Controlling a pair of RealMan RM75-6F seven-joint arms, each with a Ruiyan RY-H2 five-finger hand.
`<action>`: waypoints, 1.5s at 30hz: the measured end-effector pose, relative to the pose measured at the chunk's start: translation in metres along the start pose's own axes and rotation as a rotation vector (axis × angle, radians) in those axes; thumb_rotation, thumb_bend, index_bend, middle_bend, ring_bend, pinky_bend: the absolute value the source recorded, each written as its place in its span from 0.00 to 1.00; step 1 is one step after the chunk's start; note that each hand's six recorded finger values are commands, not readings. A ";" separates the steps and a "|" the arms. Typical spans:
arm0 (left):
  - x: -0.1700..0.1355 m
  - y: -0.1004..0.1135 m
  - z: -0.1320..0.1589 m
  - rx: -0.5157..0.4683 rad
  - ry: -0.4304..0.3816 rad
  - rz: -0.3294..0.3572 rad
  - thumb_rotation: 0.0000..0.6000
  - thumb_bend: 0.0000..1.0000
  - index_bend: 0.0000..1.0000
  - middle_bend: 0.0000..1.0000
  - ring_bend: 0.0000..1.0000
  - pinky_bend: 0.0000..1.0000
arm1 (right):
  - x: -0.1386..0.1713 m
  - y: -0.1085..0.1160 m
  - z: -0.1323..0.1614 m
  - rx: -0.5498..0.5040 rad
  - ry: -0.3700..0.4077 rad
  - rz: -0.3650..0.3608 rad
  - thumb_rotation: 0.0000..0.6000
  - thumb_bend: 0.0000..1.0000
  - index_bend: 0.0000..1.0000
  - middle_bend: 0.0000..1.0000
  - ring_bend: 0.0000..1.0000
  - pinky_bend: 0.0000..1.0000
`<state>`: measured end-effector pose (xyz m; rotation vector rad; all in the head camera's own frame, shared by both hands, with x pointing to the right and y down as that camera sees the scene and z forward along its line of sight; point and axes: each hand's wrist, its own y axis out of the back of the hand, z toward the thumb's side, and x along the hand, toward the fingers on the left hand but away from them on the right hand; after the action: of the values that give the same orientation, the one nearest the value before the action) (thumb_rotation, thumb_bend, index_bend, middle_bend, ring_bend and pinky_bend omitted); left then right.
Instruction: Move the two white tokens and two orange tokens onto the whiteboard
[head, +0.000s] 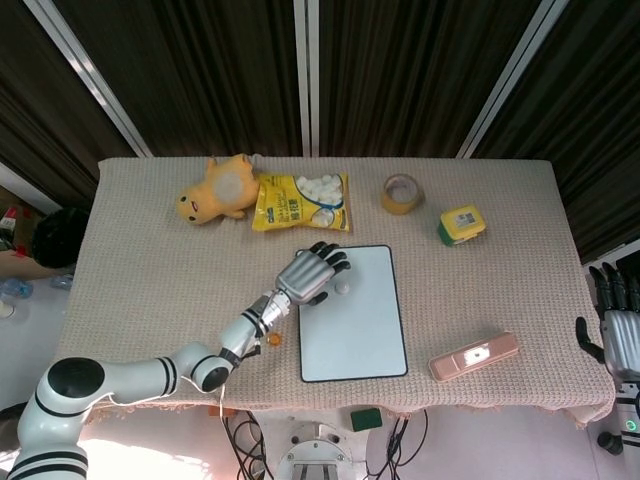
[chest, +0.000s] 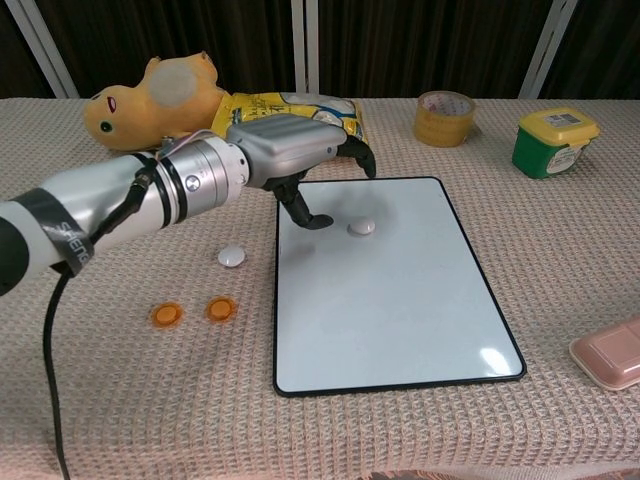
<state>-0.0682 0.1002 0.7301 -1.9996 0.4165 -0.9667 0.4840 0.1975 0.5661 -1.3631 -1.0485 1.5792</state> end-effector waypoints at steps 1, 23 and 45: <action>-0.005 0.001 -0.004 -0.002 0.007 0.001 1.00 0.28 0.27 0.16 0.08 0.15 | 0.000 0.000 0.000 0.001 0.001 0.000 1.00 0.48 0.00 0.00 0.00 0.00; -0.112 -0.025 -0.078 -0.097 0.212 -0.079 0.99 0.26 0.36 0.16 0.08 0.15 | -0.002 -0.007 0.010 0.015 0.025 0.020 1.00 0.48 0.00 0.00 0.00 0.00; -0.096 -0.052 -0.064 -0.094 0.150 -0.109 1.00 0.29 0.41 0.17 0.08 0.15 | -0.005 -0.010 0.009 0.018 0.019 0.031 1.00 0.48 0.00 0.00 0.00 0.00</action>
<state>-0.1822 0.1519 0.7480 -2.0583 0.4459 -1.1902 0.4762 0.1954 0.5775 -1.3861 -1.0042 1.5920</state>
